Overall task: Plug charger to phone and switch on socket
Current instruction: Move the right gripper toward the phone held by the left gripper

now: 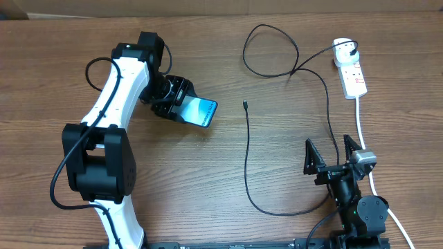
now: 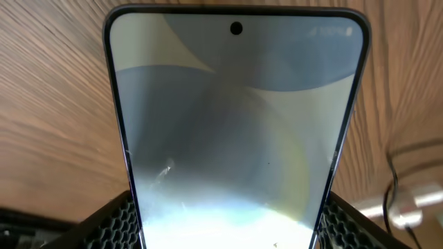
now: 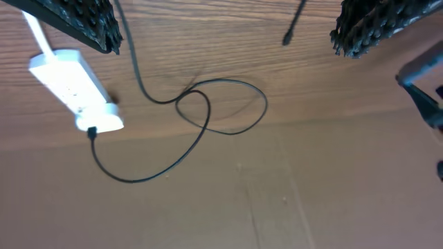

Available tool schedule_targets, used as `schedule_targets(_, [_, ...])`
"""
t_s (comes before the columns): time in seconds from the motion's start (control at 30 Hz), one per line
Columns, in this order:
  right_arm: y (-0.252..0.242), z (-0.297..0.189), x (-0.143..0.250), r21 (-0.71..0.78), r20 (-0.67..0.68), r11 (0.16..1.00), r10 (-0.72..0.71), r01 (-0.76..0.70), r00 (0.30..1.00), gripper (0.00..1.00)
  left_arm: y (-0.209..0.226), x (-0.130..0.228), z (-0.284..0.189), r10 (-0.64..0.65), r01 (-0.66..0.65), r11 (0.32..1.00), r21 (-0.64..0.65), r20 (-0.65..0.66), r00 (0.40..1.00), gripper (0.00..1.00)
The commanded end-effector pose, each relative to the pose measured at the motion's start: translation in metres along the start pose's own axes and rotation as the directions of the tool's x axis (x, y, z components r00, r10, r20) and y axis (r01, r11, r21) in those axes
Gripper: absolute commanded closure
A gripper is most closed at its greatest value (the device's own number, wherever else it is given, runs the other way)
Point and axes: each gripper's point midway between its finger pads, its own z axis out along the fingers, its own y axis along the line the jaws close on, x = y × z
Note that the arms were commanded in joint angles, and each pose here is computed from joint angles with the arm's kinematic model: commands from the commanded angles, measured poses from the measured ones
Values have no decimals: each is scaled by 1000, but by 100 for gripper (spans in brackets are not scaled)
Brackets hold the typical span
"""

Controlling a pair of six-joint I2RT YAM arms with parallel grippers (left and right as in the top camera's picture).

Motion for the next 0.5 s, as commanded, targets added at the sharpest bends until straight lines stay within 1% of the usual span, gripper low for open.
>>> schedule_targets(0.0, [21, -1, 8, -118, -43, 988, 92, -97, 995, 0, -4, -9, -6, -5, 5, 1000, -1, 78, 997, 96])
schedule_targets(0.07, [32, -2, 10, -172, -87, 971, 154, -167, 984, 0, -3, -10, -6, 0, 0, 1000, -7, 95, 995, 96])
schedule_targets(0.2, [48, -5, 8, -220, -192, 929, 257, -296, 947, 0, -2, -13, -8, 15, -13, 1000, -20, 143, 990, 96])
schedule_targets(0.33, [69, -4, -7, -279, -289, 889, 283, -363, 915, 0, -2, -15, -14, 37, -33, 999, -20, 205, 978, 96])
schedule_targets(0.4, [83, -2, -13, -324, -361, 860, 272, -394, 892, 0, -4, -15, -20, 55, -52, 999, -17, 242, 969, 96])
schedule_targets(0.47, [96, 2, -16, -353, -447, 827, 263, -438, 855, 0, -8, -13, -26, 87, -87, 996, -10, 270, 959, 96])
